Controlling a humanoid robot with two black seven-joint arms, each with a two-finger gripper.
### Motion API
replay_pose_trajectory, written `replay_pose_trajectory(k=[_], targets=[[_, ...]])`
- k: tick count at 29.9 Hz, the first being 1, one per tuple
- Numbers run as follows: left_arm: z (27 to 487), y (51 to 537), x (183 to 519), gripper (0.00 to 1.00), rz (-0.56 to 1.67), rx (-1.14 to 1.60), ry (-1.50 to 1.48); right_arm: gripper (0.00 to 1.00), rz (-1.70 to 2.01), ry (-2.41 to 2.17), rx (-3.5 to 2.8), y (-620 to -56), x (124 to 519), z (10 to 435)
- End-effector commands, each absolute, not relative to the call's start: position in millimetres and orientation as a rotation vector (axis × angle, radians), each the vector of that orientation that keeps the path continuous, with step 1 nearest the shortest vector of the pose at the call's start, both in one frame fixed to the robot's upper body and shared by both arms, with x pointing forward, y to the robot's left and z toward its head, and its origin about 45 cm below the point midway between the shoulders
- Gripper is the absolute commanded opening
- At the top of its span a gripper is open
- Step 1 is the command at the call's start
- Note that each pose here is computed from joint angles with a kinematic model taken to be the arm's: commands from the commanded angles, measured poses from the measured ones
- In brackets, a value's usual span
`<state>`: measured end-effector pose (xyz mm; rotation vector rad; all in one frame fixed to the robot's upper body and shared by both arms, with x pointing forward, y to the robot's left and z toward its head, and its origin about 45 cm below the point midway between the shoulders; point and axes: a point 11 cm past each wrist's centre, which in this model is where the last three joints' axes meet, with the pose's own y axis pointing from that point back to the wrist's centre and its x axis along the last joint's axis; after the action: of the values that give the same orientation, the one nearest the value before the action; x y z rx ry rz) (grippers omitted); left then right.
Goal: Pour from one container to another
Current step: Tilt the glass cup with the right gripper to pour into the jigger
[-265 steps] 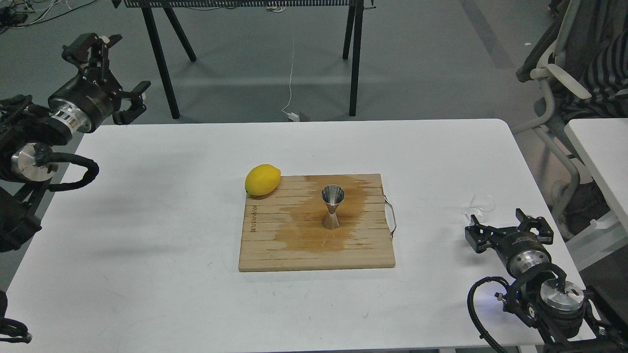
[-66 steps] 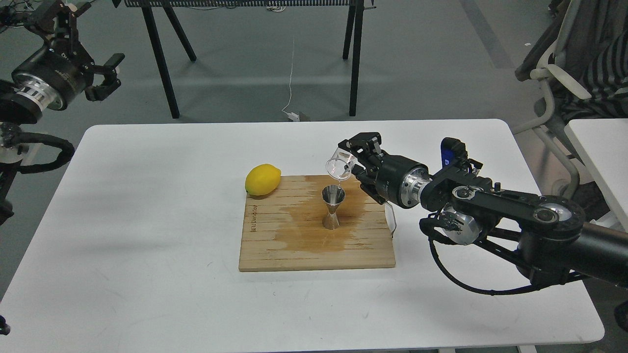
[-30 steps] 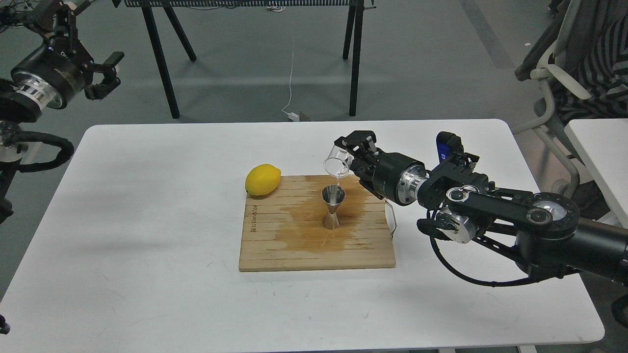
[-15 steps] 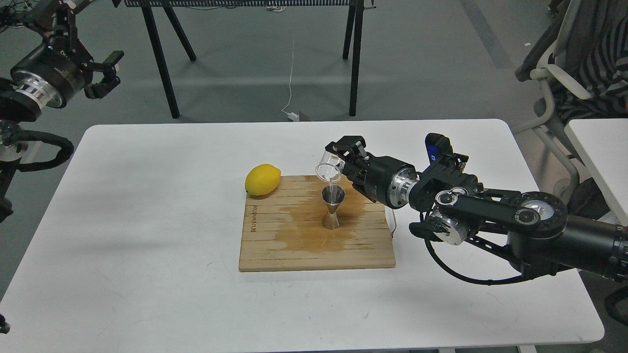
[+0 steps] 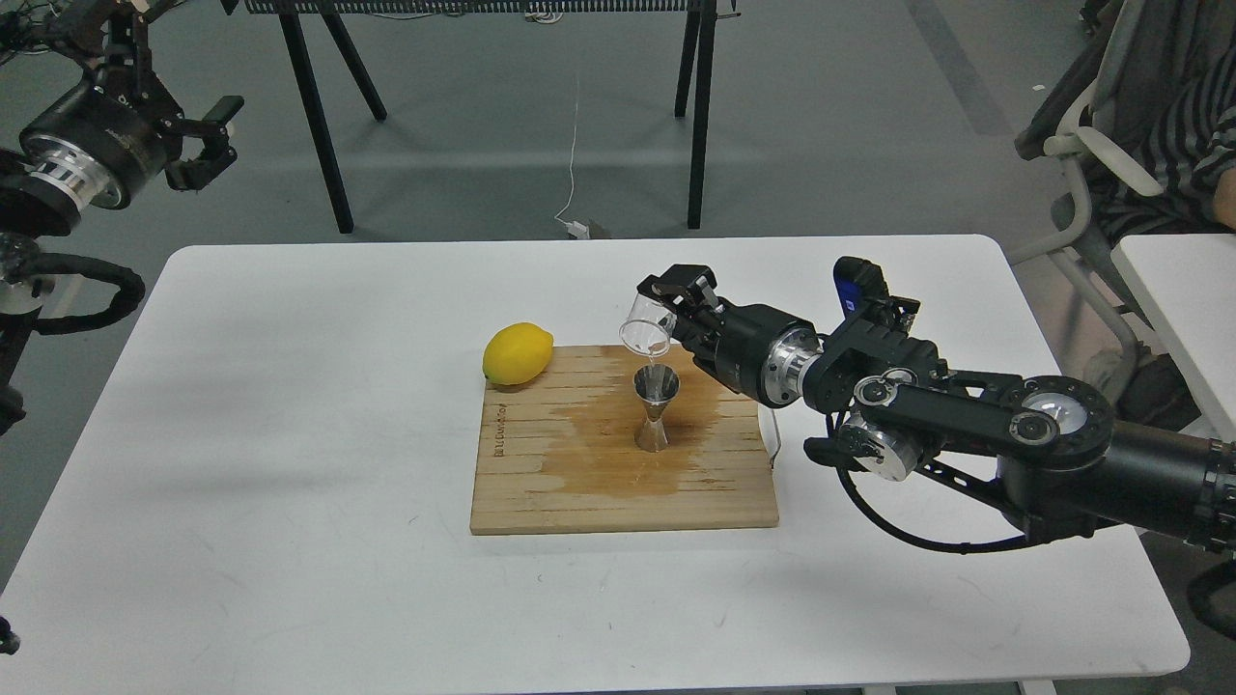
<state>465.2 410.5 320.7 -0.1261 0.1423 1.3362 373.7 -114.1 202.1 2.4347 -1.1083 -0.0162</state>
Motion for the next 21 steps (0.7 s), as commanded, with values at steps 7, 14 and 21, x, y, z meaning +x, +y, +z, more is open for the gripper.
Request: replay_pose_trajectory(k=[7,14,21], targets=[[323.2,409.4,466.3,1.00,1.334,-0.127,0.139,0.13,0.017,-1.101,2.430,-116.3,374.1,202.6],[323.4,409.2,466.5,1.00,1.334,-0.125,0.139,0.13,0.020,-1.098,2.429,-116.9,373.4,202.3],[324.7,411.8,465.9,1.00,1.338,-0.123,0.135,0.13,0.035,-1.076,2.426,-116.0,371.4,201.8]])
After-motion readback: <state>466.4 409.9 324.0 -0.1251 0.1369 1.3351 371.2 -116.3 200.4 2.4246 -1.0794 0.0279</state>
